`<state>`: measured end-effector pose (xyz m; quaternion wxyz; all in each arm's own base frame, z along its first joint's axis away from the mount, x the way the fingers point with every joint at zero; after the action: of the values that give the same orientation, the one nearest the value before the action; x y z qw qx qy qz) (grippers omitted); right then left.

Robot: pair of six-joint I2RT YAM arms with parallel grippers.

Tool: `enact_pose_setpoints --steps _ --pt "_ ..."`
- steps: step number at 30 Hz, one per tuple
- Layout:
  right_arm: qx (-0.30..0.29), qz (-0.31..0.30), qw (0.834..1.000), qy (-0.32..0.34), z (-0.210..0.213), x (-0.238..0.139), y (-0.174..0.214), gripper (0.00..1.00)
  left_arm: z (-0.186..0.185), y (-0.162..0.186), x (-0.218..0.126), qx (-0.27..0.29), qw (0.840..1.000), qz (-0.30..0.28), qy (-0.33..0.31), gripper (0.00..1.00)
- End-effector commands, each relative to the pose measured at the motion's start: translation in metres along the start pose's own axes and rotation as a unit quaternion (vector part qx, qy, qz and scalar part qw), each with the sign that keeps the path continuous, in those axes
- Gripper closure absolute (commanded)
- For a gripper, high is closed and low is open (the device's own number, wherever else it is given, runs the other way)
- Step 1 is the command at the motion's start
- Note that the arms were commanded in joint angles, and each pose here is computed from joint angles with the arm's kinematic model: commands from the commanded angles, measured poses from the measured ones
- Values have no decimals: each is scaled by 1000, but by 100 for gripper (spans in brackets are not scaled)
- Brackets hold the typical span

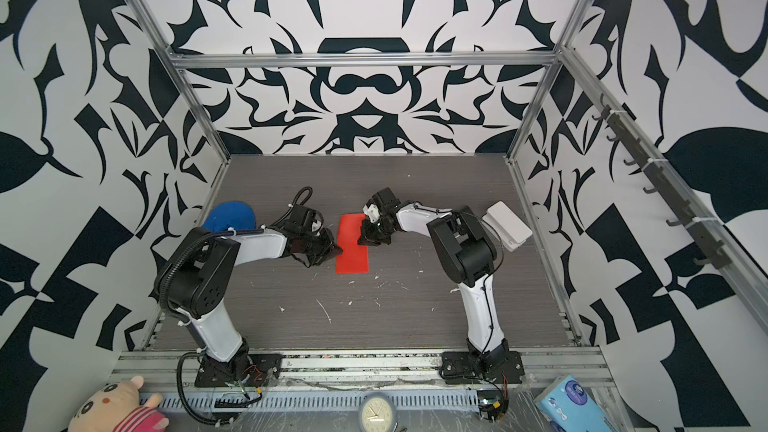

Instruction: Fold a paper plane with a square sheet of paper (pick it up from the middle)

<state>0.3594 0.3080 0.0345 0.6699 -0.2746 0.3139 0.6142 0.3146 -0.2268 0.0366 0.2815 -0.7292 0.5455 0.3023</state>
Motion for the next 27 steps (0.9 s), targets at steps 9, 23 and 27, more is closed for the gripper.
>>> enact_pose_setpoints --steps 9,23,27 --pt "-47 -28 998 24 7 -13 -5 100 33 20 5 -12 997 41 -70 93" --pt "-147 -72 986 35 68 -5 -7 100 44 26 10 -16 995 53 -87 94" --pt "-156 -87 983 32 79 -9 -13 100 46 27 11 -18 994 55 -90 94"
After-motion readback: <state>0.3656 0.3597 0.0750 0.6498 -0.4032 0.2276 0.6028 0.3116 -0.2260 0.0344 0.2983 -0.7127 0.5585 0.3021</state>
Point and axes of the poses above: each gripper's point midway between its finger pads, its own x axis out along the fingers, its own z axis along the line the jaws close on, y = z × x, the point moved 2 cm from there along -x, back along the fingers, and after that the axes turned 13 degrees about x, right-handed, at the moved point
